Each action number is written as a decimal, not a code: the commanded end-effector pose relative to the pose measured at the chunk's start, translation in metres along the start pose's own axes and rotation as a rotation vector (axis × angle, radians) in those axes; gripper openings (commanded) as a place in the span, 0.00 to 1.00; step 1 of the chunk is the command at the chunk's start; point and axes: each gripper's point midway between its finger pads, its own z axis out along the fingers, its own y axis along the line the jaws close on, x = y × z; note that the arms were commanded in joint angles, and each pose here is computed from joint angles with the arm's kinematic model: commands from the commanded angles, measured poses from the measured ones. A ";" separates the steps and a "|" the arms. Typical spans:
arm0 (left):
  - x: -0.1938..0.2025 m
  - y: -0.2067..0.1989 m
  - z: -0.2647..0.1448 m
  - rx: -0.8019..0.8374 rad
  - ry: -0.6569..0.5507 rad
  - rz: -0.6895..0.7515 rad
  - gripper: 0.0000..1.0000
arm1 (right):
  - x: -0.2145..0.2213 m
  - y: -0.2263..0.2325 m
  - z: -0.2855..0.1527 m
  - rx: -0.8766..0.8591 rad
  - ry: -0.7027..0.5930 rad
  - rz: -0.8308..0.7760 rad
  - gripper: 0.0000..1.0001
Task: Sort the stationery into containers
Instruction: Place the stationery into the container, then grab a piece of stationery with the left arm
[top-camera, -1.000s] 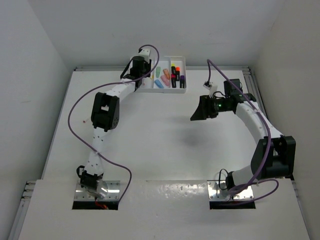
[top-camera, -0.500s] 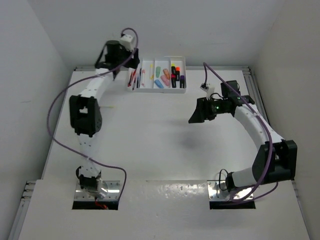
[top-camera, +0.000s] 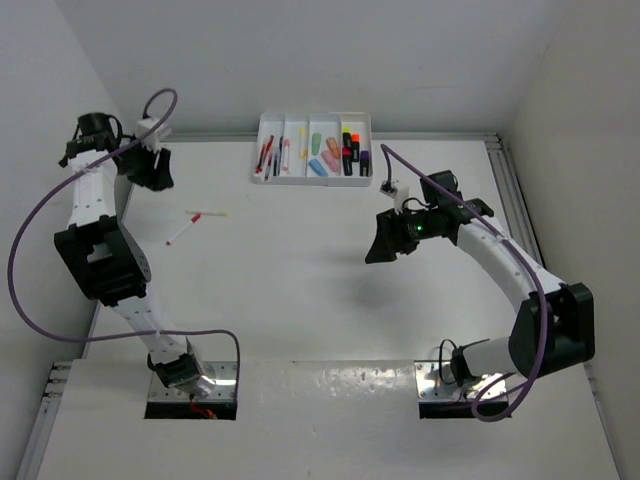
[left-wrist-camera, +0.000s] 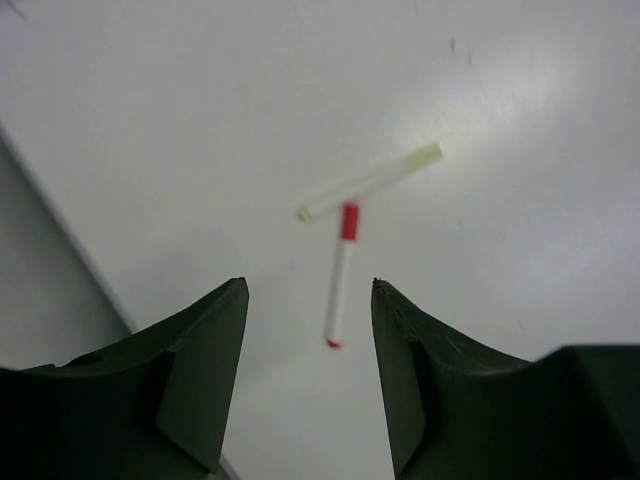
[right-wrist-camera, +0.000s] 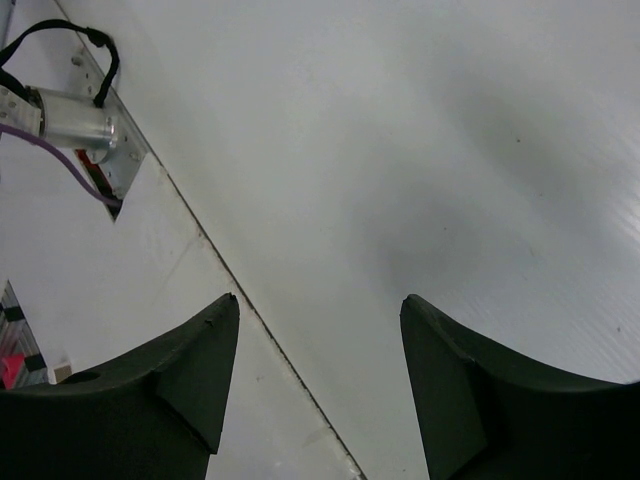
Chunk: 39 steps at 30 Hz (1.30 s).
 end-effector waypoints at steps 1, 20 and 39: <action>0.081 -0.024 0.009 0.132 0.223 -0.012 0.58 | -0.013 0.003 0.001 0.005 -0.015 -0.047 0.65; 0.182 -0.032 0.093 0.146 0.474 -0.071 0.56 | -0.006 -0.001 0.007 0.009 0.015 -0.014 0.65; 0.203 -0.121 0.096 0.402 0.522 0.005 0.11 | -0.012 0.001 0.008 0.010 -0.025 -0.017 0.63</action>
